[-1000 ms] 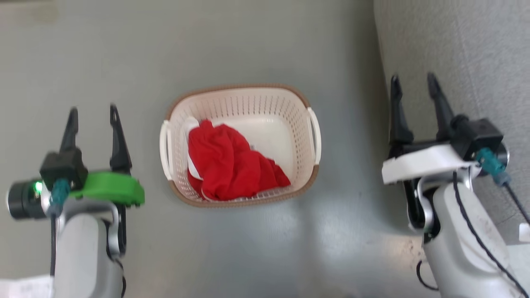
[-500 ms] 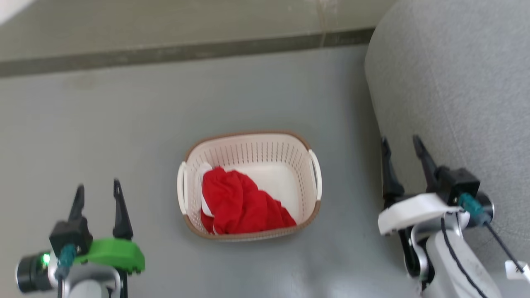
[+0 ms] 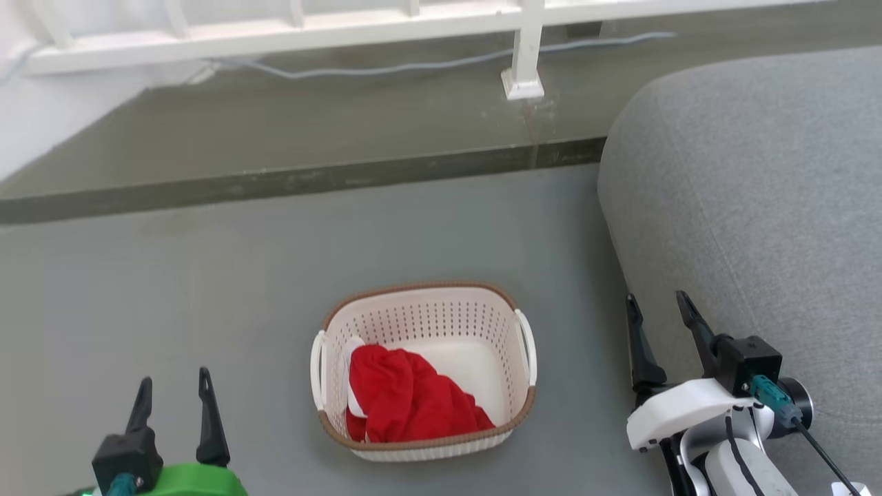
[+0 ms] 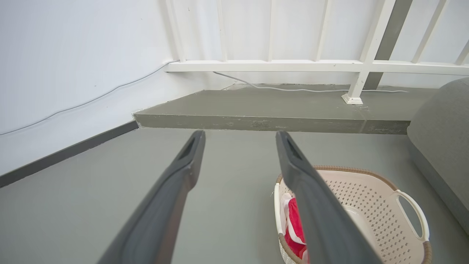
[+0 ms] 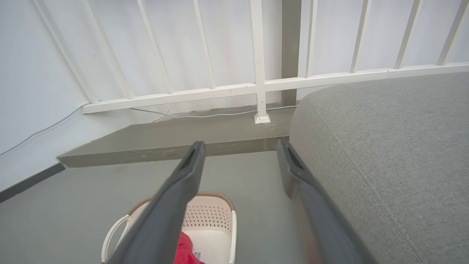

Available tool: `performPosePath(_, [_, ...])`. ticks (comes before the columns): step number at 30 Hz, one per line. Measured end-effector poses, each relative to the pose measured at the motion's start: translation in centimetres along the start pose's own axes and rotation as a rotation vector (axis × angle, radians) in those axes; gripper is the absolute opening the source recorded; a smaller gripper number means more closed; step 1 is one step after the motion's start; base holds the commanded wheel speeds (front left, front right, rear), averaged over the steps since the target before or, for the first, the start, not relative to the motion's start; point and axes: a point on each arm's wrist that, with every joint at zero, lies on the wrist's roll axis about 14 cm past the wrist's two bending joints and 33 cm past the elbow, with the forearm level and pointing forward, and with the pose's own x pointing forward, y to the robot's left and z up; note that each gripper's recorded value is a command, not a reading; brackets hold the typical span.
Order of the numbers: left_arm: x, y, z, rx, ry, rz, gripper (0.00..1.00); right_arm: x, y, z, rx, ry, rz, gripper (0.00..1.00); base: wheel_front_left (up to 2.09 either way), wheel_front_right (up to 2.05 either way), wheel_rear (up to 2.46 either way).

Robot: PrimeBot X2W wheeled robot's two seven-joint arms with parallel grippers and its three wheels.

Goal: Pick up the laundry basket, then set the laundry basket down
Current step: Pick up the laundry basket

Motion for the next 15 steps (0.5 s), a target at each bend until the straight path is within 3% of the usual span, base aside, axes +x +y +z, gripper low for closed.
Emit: performPosePath(15, [-1.8, -0.3, 0.6, 0.001, -0.02, -0.009, 1.0, -1.4, 0.0, 0.5, 0.008, -0.02, -0.004, 1.0, 0.0, 0.0, 0.0])
